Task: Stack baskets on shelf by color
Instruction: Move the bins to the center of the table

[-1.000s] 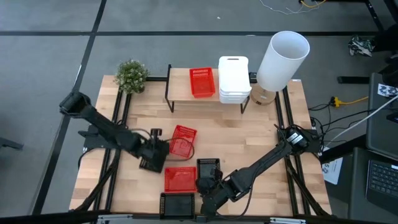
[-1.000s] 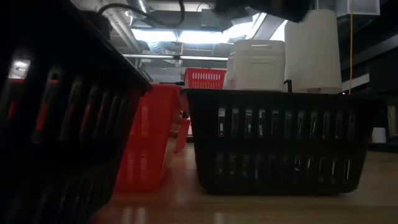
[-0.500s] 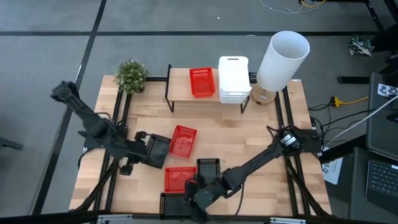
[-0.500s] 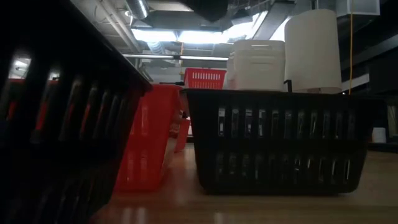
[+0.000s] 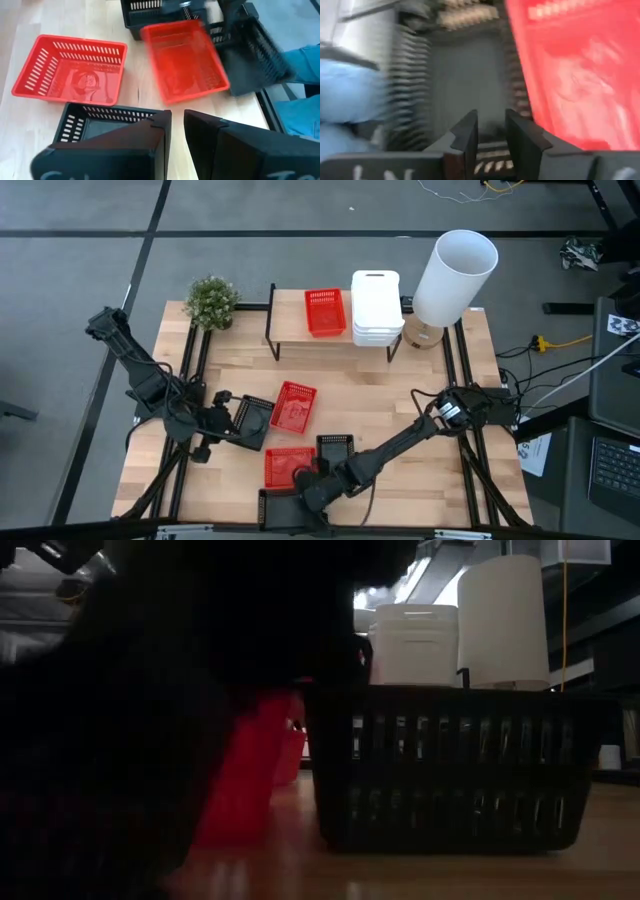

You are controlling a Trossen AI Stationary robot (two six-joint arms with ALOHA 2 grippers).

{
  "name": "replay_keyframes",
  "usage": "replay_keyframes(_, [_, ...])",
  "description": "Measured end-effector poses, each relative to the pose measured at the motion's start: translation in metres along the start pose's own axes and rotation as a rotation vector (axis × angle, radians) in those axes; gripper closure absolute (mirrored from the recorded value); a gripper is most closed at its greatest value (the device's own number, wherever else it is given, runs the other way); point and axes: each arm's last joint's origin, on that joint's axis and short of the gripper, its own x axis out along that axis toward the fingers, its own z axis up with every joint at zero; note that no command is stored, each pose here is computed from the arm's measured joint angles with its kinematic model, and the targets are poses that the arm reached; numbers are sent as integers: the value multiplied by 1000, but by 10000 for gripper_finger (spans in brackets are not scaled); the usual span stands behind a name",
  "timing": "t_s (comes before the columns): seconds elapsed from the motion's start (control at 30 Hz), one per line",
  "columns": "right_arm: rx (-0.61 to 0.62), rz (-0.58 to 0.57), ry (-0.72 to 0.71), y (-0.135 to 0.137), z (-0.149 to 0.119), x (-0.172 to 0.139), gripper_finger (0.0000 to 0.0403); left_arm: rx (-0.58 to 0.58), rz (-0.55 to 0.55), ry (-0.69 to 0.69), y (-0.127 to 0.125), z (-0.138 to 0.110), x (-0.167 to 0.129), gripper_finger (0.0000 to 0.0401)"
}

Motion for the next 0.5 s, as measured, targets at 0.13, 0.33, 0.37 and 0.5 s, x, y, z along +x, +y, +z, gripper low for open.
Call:
replay_keyframes(0.13, [25, -133, 21, -24, 9, 1, 302, -1, -1, -2, 0, 0, 0, 358])
replay_keyframes(0.33, [19, -248, -1, -53, 29, -1, 302, -1, -1, -2, 0, 0, 0, 358])
replay_keyframes(0.37, [12, -264, -8, -57, 33, -2, 302, 2, -1, -3, 0, 0, 0, 358])
replay_keyframes(0.5, [-24, -366, 17, -65, 47, -13, 302, 6, -1, -3, 0, 0, 0, 358])
